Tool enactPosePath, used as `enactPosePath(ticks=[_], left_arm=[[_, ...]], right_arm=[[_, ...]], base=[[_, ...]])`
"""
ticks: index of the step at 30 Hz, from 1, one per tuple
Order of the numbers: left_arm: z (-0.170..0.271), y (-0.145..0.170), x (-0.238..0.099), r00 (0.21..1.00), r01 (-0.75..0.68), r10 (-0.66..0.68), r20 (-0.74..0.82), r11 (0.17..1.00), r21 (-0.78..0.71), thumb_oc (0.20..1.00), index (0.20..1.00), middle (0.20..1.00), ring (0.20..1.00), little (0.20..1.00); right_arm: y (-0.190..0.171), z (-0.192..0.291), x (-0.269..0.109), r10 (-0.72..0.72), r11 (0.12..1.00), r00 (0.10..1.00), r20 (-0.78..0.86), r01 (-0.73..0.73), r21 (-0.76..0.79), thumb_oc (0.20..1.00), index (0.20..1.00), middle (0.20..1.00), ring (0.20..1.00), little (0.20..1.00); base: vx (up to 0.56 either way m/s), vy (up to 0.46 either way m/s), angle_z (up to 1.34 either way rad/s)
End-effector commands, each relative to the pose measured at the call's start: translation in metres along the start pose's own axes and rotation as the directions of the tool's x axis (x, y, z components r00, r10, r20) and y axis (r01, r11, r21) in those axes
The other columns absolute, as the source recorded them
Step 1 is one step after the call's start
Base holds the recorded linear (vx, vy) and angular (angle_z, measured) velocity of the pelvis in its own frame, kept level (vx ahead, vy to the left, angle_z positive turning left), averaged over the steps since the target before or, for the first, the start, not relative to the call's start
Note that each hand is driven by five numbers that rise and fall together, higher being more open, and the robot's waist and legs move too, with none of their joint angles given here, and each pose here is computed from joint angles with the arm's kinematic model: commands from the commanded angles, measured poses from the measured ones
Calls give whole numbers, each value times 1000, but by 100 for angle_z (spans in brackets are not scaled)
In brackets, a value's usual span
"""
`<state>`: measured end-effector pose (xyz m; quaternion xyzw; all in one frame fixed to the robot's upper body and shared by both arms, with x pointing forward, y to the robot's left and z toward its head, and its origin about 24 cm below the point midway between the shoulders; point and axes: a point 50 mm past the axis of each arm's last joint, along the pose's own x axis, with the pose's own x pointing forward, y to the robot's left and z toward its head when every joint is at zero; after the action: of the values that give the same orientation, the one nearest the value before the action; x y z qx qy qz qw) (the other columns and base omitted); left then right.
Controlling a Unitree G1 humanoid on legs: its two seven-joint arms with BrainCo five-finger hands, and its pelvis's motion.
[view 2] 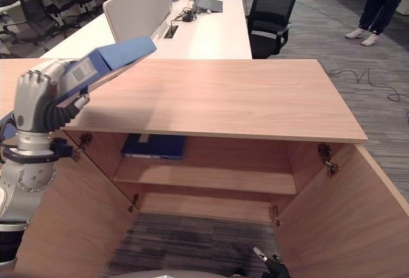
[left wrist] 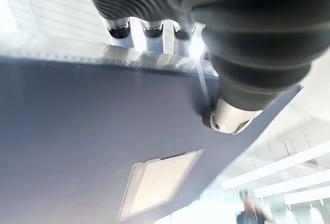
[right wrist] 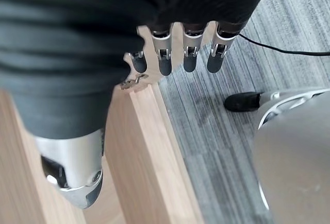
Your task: Put the empty folder in the office cabinet
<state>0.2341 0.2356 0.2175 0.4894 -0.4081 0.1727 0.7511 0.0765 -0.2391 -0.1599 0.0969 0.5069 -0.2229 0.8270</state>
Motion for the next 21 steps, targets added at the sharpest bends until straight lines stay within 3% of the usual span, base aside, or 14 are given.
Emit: enactPosePath(ticks=[1, 5, 9, 14, 21], left_arm=[[25, 43, 35, 947, -261, 286, 143, 950, -172, 200, 200, 200, 200, 200], [40, 55, 36, 929, -243, 335, 157, 873, -423, 200, 200, 200, 200, 200], [42, 55, 34, 953, -96, 267, 140, 708, -699, 200, 200, 200, 200, 200], [42, 55, 32, 961, -51, 242, 134, 630, -775, 200, 200, 200, 200, 200], [39, 46, 28, 976, 9, 192, 108, 454, -891, 200, 200, 200, 200, 200]], right_arm=[[21, 22, 6, 52, 999, 998, 46, -52, 12, 1000, 1000, 1000, 1000, 1000], [22, 28, 7, 69, 998, 996, 64, -69, -5, 1000, 1000, 1000, 1000, 1000], [17, 34, 7, 75, 997, 994, 73, -75, -12, 1000, 1000, 1000, 1000, 1000], [16, 35, 7, 84, 996, 994, 74, -82, -24, 1000, 1000, 1000, 1000, 1000], [18, 39, 8, 104, 994, 991, 83, -102, -29, 1000, 1000, 1000, 1000, 1000]], base=[[-12, -11, 16], [-16, -16, 17], [-22, -2, 10], [-13, 2, 7], [-4, 2, 1]])
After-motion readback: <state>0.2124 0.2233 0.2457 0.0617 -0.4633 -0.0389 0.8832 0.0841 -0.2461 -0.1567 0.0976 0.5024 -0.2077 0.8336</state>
